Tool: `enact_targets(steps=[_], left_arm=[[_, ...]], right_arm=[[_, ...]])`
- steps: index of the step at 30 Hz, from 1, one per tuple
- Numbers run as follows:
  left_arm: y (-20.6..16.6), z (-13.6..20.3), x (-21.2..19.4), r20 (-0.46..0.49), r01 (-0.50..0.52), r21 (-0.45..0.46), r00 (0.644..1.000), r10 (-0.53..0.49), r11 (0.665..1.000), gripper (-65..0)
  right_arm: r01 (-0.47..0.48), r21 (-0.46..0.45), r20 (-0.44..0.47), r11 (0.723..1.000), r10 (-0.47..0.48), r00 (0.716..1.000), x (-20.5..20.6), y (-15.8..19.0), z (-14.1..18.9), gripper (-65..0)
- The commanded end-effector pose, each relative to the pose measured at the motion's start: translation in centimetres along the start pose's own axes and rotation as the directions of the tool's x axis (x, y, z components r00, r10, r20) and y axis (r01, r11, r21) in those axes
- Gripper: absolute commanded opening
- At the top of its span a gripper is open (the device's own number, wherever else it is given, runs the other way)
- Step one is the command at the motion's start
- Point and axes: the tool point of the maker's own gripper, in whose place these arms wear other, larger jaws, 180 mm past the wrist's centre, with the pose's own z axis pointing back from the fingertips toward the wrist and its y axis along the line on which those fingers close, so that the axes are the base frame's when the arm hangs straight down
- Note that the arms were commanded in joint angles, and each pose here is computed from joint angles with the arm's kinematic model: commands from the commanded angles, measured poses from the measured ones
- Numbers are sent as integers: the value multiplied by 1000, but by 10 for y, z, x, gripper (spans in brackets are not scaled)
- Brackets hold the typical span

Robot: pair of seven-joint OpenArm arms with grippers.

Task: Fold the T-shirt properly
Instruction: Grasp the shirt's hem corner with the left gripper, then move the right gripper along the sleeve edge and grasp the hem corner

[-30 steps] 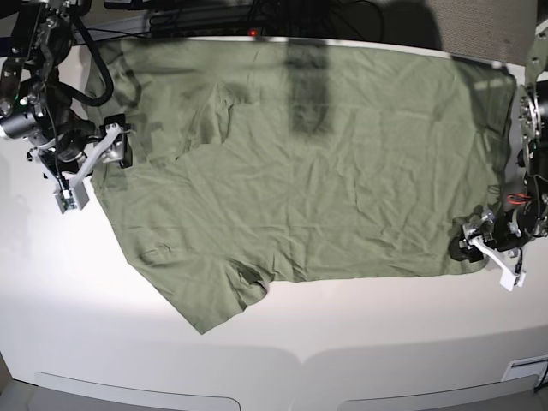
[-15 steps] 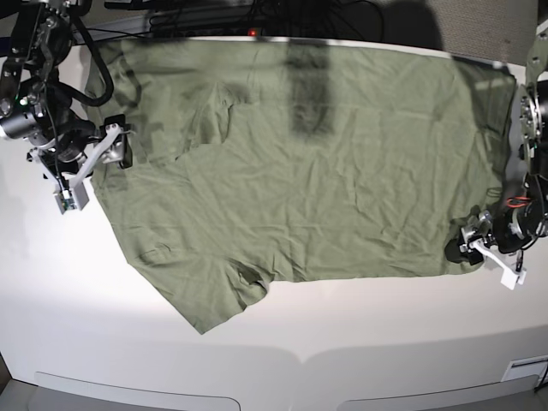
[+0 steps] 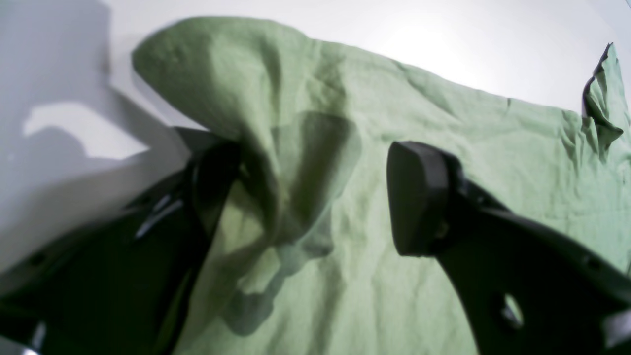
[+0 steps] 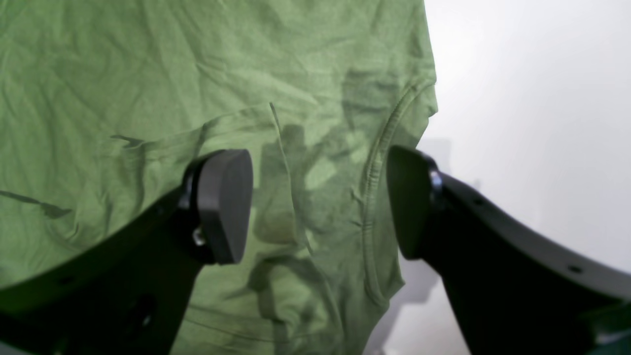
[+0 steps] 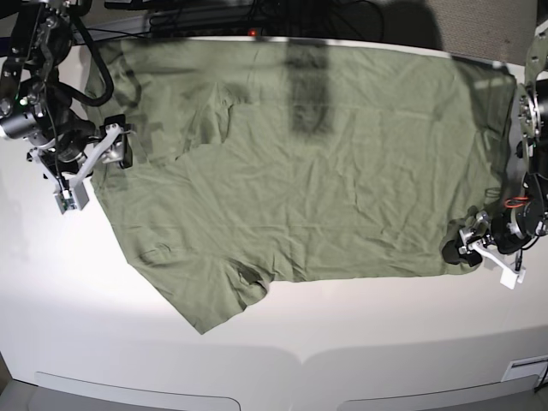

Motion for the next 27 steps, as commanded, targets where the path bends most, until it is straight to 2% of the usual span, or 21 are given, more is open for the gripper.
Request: enact_targets(steps=[1, 4, 10, 13, 16, 23, 27], left_arm=[[0, 5, 14, 15, 20, 2, 1000, -20, 1000, -229], [0, 5, 22, 62, 19, 2, 998, -19, 1000, -311], [0, 8, 44, 182, 20, 2, 983, -20, 1000, -554], [-1, 9, 48, 204, 20, 2, 979, -20, 1000, -622], [-1, 9, 49, 213, 19, 1, 977, -19, 1000, -650], [-1, 9, 50, 217, 19, 2, 976, -19, 1000, -650], [-1, 9, 51, 220, 19, 1, 975, -19, 1000, -650]], right_arm=[[-9, -12, 39, 1000, 10, 999, 11, -4, 5, -224], [-10, -13, 38, 1000, 10, 999, 11, -4, 5, -224], [-10, -12, 39, 1000, 10, 999, 11, -4, 5, -224], [-9, -12, 41, 1000, 10, 999, 12, -4, 5, -224], [-9, -12, 75, 1000, 10, 997, 18, -4, 5, -224], [-12, -20, 159, 1000, 15, 987, 41, -8, 7, -224], [-18, -42, 243, 999, 28, 970, 68, -14, 12, -224]])
